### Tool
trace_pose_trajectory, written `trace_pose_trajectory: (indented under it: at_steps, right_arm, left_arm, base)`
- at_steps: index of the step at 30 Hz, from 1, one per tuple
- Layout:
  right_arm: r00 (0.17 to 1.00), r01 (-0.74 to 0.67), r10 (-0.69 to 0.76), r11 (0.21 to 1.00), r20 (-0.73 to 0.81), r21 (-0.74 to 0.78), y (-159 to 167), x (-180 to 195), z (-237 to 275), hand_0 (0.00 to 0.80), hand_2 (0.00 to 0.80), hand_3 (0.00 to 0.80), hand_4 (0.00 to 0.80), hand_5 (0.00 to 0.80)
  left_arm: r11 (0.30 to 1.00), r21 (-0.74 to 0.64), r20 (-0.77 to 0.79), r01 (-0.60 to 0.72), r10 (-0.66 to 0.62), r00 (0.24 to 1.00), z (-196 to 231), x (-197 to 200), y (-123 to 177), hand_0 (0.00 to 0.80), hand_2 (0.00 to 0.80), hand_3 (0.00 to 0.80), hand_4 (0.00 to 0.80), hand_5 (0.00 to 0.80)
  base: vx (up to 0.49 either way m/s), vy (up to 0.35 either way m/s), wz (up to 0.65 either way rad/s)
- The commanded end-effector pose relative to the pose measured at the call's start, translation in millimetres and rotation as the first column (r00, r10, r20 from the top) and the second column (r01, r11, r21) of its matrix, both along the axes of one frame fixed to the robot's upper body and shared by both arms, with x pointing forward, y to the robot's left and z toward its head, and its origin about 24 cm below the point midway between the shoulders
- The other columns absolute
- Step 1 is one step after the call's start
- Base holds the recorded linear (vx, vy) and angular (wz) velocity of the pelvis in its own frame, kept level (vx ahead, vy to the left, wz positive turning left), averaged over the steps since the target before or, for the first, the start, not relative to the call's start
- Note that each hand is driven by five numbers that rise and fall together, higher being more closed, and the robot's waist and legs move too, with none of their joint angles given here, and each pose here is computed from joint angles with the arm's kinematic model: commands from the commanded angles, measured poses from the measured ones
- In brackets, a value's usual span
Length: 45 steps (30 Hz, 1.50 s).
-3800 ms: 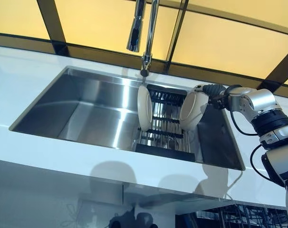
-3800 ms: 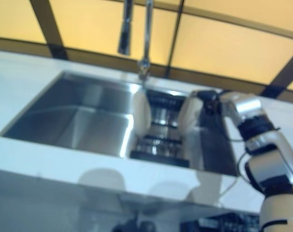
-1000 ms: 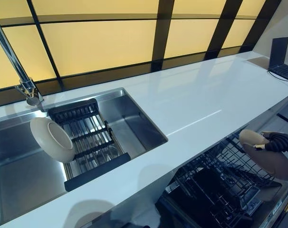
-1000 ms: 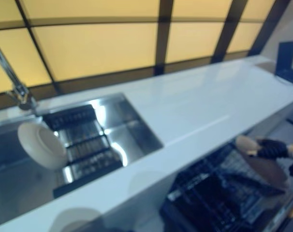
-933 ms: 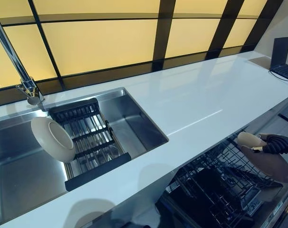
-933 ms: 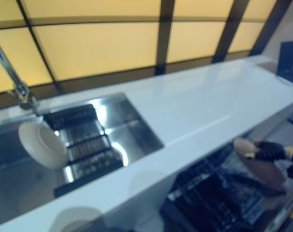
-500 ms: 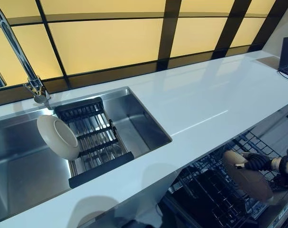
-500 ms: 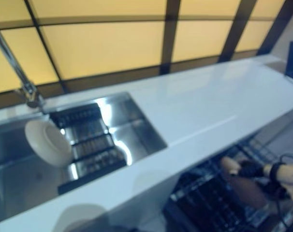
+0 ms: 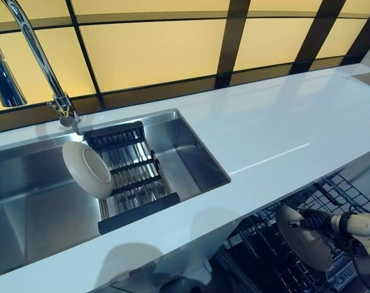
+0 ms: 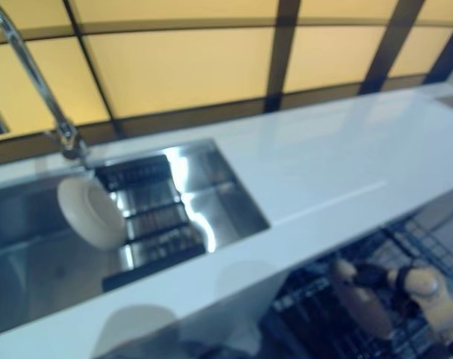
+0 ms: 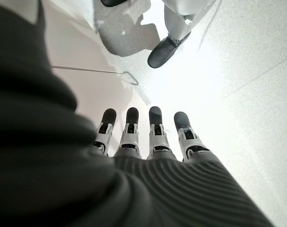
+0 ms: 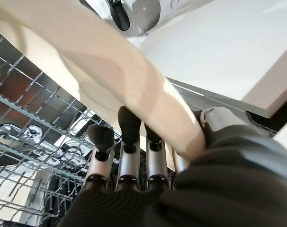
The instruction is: Take plates into dishwasher
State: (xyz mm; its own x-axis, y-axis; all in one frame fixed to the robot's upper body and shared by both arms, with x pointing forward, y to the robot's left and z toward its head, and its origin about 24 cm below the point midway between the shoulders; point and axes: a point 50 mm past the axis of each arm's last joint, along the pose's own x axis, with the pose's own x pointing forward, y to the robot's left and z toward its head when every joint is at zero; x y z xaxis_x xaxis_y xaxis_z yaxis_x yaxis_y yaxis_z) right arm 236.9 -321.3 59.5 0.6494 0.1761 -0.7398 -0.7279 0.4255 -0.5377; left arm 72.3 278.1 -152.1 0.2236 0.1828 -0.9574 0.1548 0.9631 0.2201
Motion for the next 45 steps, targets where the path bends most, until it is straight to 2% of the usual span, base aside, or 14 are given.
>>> trace_pose_trajectory:
  at_steps: [1, 14, 31, 45]
  right_arm:
    - [0.994, -0.022, 0.022, 1.000, 0.105, -0.004, 7.3, 21.9, 9.5, 0.800, 0.800, 0.800, 0.800, 0.800]
    - [0.998, 0.050, -0.047, 0.995, 0.035, -0.087, -1.8, 24.0, -21.1, 0.800, 0.800, 0.800, 0.800, 0.800]
    - [0.985, 0.161, -0.167, 0.981, -0.048, -0.110, -14.4, 13.2, -55.1, 0.800, 0.800, 0.800, 0.800, 0.800]
    - [0.981, 0.167, -0.180, 0.973, -0.069, -0.158, -22.5, 8.6, -55.8, 0.800, 0.800, 0.800, 0.800, 0.800]
  left_arm:
    - [0.999, 0.035, 0.042, -0.004, 0.003, 0.999, 8.5, 14.6, 15.7, 0.000, 0.000, 0.000, 0.000, 0.000]
    - [0.999, 0.031, 0.078, 0.023, -0.025, 0.997, 12.7, 28.3, 16.6, 0.000, 0.000, 0.000, 0.000, 0.000]
    - [0.998, 0.023, 0.103, 0.056, -0.058, 0.993, 15.0, 42.6, 12.6, 0.000, 0.000, 0.000, 0.000, 0.000]
    - [0.998, 0.019, 0.098, 0.062, -0.063, 0.993, 15.2, 43.5, 12.7, 0.000, 0.000, 0.000, 0.000, 0.000]
  base:
    - [-0.020, -0.032, 0.06]
    - [-0.020, -0.018, 0.05]
    - [-0.006, -0.002, 0.03]
    - [0.000, 0.000, 0.00]
